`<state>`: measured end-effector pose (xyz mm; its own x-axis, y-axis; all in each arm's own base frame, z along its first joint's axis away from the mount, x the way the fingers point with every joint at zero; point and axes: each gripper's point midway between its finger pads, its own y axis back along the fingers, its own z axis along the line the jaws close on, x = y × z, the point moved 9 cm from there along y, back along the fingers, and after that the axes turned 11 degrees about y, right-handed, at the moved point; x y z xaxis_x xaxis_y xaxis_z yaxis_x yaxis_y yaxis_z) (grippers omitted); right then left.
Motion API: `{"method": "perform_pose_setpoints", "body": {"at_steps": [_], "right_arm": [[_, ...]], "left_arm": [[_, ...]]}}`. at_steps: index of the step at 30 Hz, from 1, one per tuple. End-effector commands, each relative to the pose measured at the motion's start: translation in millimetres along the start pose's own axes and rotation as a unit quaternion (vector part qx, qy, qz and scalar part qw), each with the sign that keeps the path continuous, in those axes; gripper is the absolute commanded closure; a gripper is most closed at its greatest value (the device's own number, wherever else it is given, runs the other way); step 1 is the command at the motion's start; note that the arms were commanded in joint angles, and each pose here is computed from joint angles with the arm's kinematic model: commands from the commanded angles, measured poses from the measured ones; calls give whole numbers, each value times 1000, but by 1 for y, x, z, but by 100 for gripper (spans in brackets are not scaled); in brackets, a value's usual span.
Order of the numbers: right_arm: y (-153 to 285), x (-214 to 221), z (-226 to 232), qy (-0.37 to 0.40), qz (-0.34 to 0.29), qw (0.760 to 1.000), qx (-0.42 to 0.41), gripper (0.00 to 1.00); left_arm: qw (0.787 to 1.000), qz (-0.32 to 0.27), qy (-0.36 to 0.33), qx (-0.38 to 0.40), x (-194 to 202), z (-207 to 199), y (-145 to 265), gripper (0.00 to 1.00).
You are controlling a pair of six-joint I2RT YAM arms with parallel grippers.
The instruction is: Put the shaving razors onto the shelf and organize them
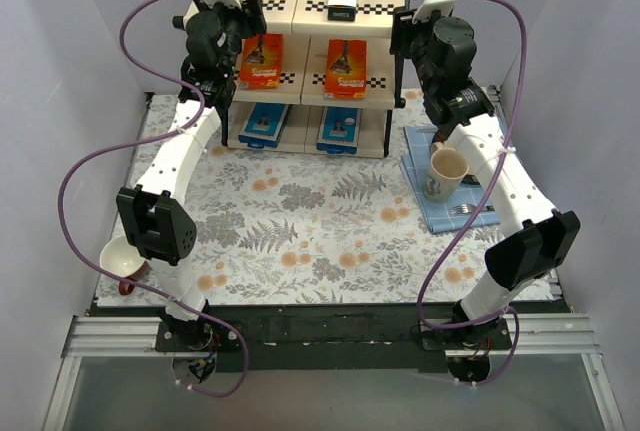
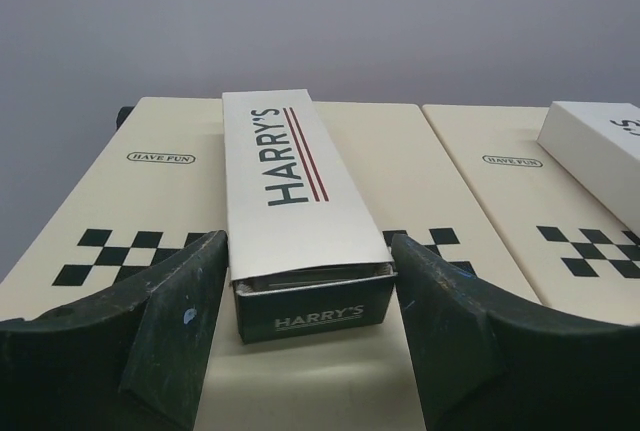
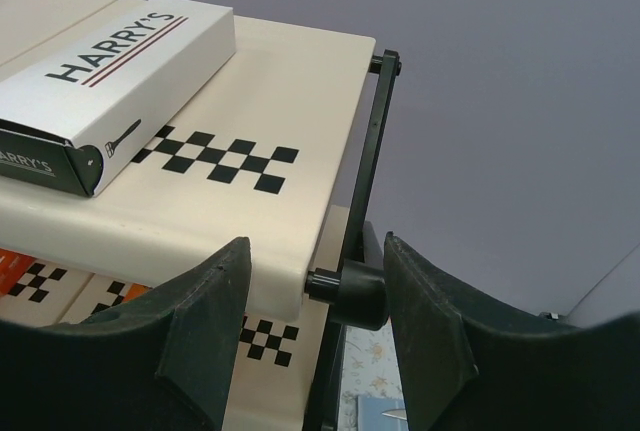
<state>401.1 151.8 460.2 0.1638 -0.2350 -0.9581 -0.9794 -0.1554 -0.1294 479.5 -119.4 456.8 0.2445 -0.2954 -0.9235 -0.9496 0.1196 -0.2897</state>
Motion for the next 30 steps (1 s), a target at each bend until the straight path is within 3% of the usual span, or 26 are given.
{"method": "perform_pose_setpoints", "body": {"at_steps": [1, 10, 20, 30], "right_arm": [[8, -18, -10, -15, -32, 999, 11, 37], [10, -17, -11, -16, -30, 999, 9, 37], [11, -15, -10, -15, -28, 999, 6, 36], [11, -13, -11, -13, -27, 1000, 8, 36]], "left_arm": [[1000, -7, -12, 18, -10, 1, 0, 37], [1000, -8, -11, 15, -22, 14, 4, 44], [991, 40, 10, 130, -19, 13, 22, 44], [996, 28, 39, 79, -22, 17, 9, 43]]}}
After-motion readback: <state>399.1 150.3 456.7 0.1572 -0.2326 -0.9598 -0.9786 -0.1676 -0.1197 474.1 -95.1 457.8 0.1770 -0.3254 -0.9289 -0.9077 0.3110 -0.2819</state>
